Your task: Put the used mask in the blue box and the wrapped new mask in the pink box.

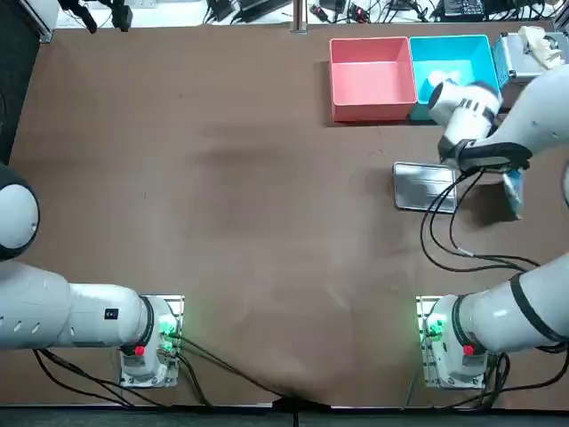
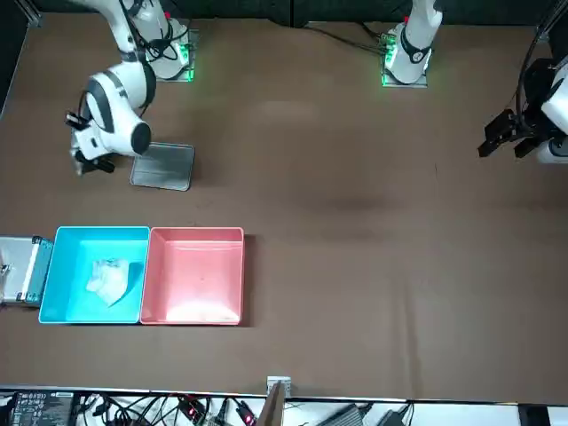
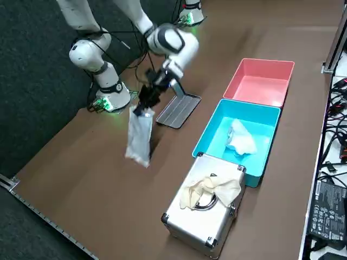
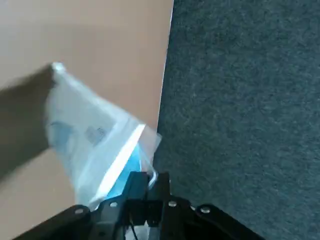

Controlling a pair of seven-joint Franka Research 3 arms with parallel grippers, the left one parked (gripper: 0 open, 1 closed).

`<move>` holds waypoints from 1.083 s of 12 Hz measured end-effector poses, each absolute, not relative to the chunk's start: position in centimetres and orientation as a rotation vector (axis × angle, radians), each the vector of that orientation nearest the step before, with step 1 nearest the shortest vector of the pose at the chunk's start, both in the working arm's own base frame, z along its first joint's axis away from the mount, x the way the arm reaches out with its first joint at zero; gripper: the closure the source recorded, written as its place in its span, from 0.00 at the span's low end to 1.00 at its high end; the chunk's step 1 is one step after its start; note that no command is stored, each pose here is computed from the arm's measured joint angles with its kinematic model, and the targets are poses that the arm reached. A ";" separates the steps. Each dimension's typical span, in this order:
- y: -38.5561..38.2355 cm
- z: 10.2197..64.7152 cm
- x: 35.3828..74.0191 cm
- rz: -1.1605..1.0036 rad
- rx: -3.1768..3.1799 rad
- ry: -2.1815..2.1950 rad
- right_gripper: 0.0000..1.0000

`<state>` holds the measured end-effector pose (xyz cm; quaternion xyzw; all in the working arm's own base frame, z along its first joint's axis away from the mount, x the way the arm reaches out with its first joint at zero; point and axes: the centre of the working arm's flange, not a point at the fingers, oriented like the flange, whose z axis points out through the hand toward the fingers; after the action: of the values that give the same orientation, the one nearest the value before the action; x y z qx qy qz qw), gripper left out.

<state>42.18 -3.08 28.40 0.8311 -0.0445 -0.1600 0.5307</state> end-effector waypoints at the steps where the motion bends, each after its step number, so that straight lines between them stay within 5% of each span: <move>1: -2.6 31.4 42.6 -0.390 2.017 -0.107 0.99; 8: 6.1 50.9 47.7 -0.292 2.245 0.002 0.99; 13: 12.7 56.5 53.4 -0.154 2.458 -0.037 0.99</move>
<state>53.43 12.65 56.53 0.9410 -0.0143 -0.0589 0.3330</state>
